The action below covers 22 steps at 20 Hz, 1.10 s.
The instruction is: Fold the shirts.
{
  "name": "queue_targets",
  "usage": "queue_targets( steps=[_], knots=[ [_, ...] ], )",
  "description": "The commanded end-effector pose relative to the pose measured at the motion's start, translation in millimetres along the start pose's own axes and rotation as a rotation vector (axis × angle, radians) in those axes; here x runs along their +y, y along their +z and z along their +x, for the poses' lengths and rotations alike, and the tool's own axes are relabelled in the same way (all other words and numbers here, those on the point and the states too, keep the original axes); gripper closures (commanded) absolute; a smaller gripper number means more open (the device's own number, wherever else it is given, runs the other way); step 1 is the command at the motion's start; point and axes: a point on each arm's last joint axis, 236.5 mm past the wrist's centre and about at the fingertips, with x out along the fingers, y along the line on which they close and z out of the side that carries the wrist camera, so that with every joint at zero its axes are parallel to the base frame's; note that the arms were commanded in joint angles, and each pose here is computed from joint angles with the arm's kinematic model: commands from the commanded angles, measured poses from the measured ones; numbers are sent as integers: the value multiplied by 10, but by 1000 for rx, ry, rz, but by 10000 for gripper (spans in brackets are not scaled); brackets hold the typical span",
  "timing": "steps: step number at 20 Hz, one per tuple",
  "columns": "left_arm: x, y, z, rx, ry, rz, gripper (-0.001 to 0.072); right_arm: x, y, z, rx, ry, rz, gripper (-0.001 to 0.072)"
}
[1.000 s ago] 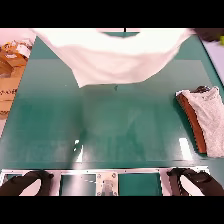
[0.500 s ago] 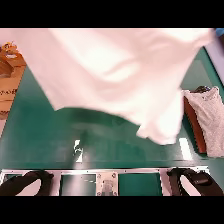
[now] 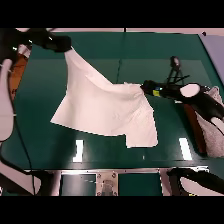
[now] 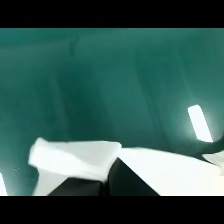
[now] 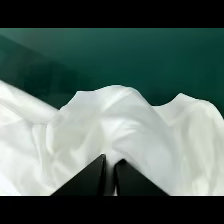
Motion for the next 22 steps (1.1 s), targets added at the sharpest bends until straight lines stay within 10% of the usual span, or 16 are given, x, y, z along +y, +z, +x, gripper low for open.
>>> queue_targets(
  steps=[1,2,5,8,9,13,22],
  knots=[
    [139,-478,712,142,-39,-122,258,-346,-163,546,82,-52,30,398],
    [204,-526,694,163,-20,-149,152,-432,-43,482,85,-52,55,334],
    [458,-663,391,256,-4,-173,233,-786,230,-31,149,-38,139,346],
    [750,-978,70,395,-11,-223,232,-1415,89,-605,238,-117,223,636],
    [821,-1126,-19,452,-21,-237,233,-1632,-67,-733,267,-155,272,635],
    [1011,-1647,-232,631,-55,-332,252,-1884,-725,-727,340,-147,436,245],
    [911,-2353,-618,823,-46,-444,323,-1316,-1083,78,433,44,390,283]
  ],
)
